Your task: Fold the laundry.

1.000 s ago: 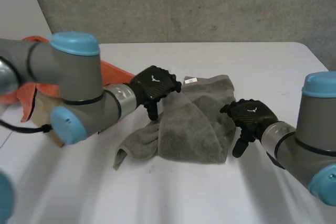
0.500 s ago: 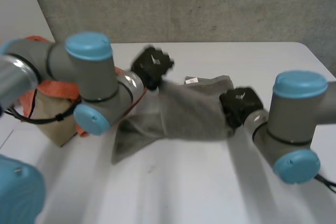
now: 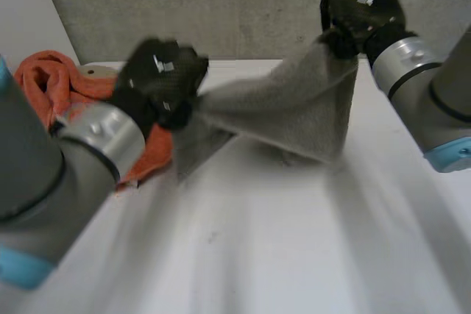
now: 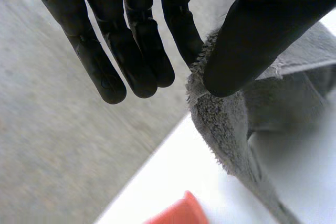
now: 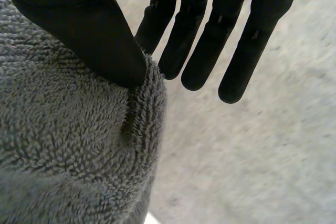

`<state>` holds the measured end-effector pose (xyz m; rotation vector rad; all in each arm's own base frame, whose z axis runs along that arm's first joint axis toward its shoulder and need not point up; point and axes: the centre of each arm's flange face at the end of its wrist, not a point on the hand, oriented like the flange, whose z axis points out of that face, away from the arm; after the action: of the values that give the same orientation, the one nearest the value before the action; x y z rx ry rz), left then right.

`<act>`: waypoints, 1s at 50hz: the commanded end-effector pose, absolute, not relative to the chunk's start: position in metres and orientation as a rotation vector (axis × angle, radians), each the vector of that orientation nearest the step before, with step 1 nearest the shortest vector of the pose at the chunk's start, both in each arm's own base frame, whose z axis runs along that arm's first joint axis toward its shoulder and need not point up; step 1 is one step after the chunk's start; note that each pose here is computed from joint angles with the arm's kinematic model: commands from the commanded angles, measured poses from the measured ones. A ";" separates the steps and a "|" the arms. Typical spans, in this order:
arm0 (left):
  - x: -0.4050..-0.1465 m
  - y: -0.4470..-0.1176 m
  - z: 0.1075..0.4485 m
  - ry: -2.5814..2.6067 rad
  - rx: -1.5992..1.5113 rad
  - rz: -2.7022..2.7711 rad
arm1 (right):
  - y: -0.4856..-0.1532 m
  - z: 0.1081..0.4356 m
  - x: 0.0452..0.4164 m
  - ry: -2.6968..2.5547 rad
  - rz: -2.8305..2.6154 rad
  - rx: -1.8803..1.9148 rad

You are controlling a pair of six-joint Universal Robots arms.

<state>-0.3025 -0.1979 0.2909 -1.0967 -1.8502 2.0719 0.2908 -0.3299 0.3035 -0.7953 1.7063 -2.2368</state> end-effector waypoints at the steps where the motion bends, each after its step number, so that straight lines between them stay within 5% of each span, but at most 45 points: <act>1: -0.307 -0.186 0.256 -1.953 -1.174 1.971 | -0.360 0.250 0.301 1.832 -2.121 -0.809; 9: -0.310 -0.182 0.255 -2.020 -1.145 1.910 | -0.354 0.247 0.289 1.986 -2.076 -0.759; 16: -0.304 -0.181 0.270 -2.037 -1.088 1.890 | -0.311 0.276 0.226 2.298 -2.018 -0.630; 24: -0.303 -0.180 0.297 -1.968 -1.043 1.954 | -0.261 0.214 0.210 2.447 -1.572 -0.822; 39: -0.306 -0.164 0.319 -1.896 -1.014 1.974 | -0.314 0.130 0.248 2.352 -1.706 -0.551; 45: -0.303 -0.165 0.319 -1.909 -0.997 1.982 | -0.330 0.118 0.261 2.353 -1.754 -0.491; 50: -0.295 -0.171 0.312 -1.964 -0.990 1.971 | -0.334 0.139 0.254 2.355 -1.845 -0.448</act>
<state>-0.3028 -0.1652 0.3189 -0.9987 -1.9106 1.9798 0.2593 -0.3296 0.1202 -0.4879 2.3501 -1.7600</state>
